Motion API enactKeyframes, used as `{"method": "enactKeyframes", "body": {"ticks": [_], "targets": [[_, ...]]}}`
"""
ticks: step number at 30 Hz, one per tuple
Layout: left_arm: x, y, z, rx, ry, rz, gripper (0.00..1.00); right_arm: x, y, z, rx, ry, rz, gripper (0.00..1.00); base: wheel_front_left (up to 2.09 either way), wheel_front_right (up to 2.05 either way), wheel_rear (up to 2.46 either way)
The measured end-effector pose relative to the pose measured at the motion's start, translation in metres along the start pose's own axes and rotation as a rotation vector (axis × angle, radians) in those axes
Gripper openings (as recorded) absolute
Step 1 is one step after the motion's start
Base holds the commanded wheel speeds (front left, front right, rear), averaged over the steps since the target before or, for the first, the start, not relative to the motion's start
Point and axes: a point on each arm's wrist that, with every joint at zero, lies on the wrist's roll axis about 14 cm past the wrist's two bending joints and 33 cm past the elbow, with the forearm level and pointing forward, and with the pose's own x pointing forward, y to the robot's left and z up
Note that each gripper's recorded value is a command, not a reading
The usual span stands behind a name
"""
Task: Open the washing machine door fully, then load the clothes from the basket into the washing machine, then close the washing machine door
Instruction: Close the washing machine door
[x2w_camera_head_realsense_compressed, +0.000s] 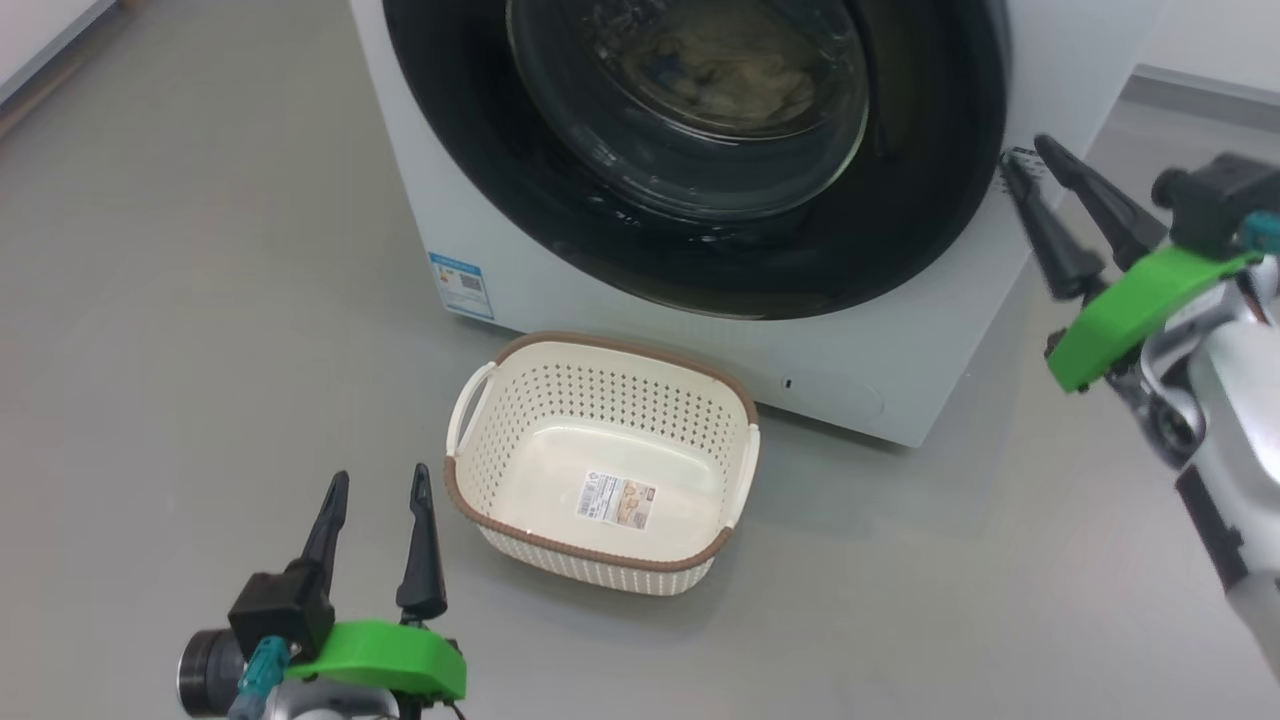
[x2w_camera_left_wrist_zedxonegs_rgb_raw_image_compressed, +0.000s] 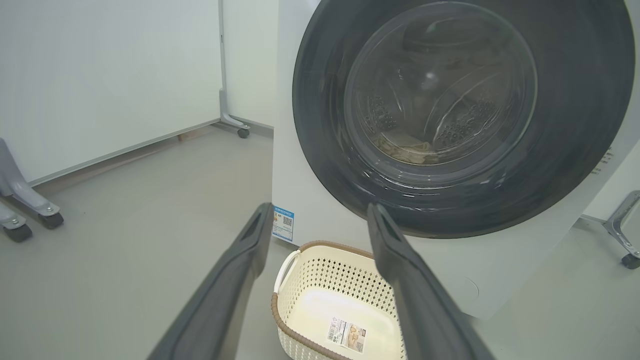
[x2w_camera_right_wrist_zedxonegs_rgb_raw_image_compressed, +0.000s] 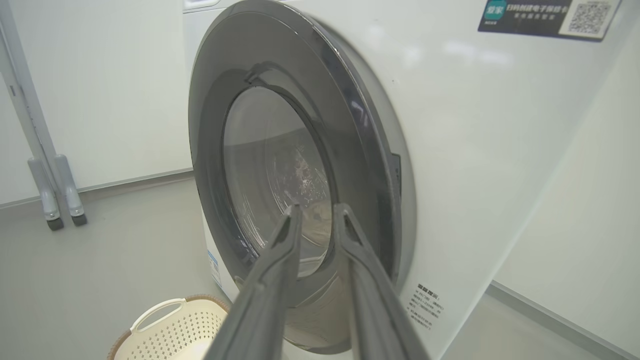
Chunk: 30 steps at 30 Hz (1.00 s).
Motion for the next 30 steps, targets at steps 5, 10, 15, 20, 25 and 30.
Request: {"method": "enactKeyframes", "body": {"ticks": [5, 10, 15, 20, 25, 30], "targets": [[0.005, -0.017, -0.001, -0.001, 0.005, -0.062, 1.00, -0.047, -0.013, -0.026, 0.042, 0.055, -0.100, 1.00, 0.00, 0.00, 0.00], [0.009, -0.034, -0.004, -0.009, 0.021, -0.126, 1.00, -0.087, -0.030, -0.037, 0.083, 0.072, -0.223, 1.00, 0.00, 0.00, 0.00], [0.012, -0.051, -0.006, -0.011, 0.030, -0.183, 1.00, -0.135, -0.051, -0.055, 0.122, 0.112, -0.366, 1.00, 0.00, 0.00, 0.00], [0.013, -0.066, -0.008, -0.006, 0.039, -0.229, 1.00, -0.187, -0.057, -0.073, 0.172, 0.144, -0.502, 1.00, 0.00, 0.00, 0.00], [0.016, -0.076, -0.009, 0.005, 0.039, -0.266, 1.00, -0.220, -0.051, -0.077, 0.201, 0.163, -0.574, 1.00, 0.00, 0.00, 0.00], [0.018, -0.085, -0.009, 0.007, 0.038, -0.289, 1.00, -0.243, -0.044, -0.071, 0.202, 0.177, -0.607, 1.00, 0.00, 0.00, 0.00]]}}
